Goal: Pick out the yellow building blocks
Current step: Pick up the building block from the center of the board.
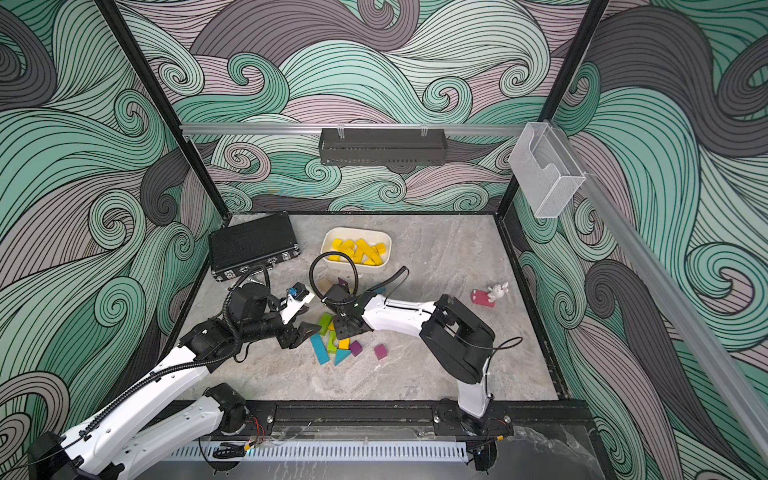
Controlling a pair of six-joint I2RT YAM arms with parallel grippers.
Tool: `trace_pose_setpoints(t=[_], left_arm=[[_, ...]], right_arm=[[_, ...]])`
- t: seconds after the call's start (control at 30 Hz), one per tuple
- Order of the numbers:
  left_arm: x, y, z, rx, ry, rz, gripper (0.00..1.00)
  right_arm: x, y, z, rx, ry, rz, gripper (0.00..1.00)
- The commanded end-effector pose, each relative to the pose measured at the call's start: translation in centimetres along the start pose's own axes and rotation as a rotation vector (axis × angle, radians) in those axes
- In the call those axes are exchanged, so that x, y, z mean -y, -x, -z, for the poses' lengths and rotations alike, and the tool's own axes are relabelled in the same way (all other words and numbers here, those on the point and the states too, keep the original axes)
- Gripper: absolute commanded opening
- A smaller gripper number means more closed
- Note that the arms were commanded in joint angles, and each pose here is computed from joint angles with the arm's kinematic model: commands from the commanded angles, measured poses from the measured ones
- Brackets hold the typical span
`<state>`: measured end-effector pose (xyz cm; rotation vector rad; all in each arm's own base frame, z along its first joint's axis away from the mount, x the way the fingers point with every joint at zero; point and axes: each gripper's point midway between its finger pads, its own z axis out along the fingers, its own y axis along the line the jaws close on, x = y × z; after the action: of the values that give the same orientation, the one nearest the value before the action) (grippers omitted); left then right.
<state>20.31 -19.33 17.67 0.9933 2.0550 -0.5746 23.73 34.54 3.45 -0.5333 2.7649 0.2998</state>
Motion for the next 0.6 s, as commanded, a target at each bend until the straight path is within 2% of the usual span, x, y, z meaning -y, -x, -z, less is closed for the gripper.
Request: trace_pose_setpoints(t=[0.0,0.57], left_arm=[[0.1,0.6,0.6,0.015,0.005,-0.016,0.68],[-0.1,0.7,1.0,0.027,0.025,-0.025,0.69]], right_arm=[[0.3,-0.1,-0.5,-0.013,-0.054,-0.020,0.48],[0.5,-0.9,-2.1,-0.050,-0.085,-0.016,0.40]])
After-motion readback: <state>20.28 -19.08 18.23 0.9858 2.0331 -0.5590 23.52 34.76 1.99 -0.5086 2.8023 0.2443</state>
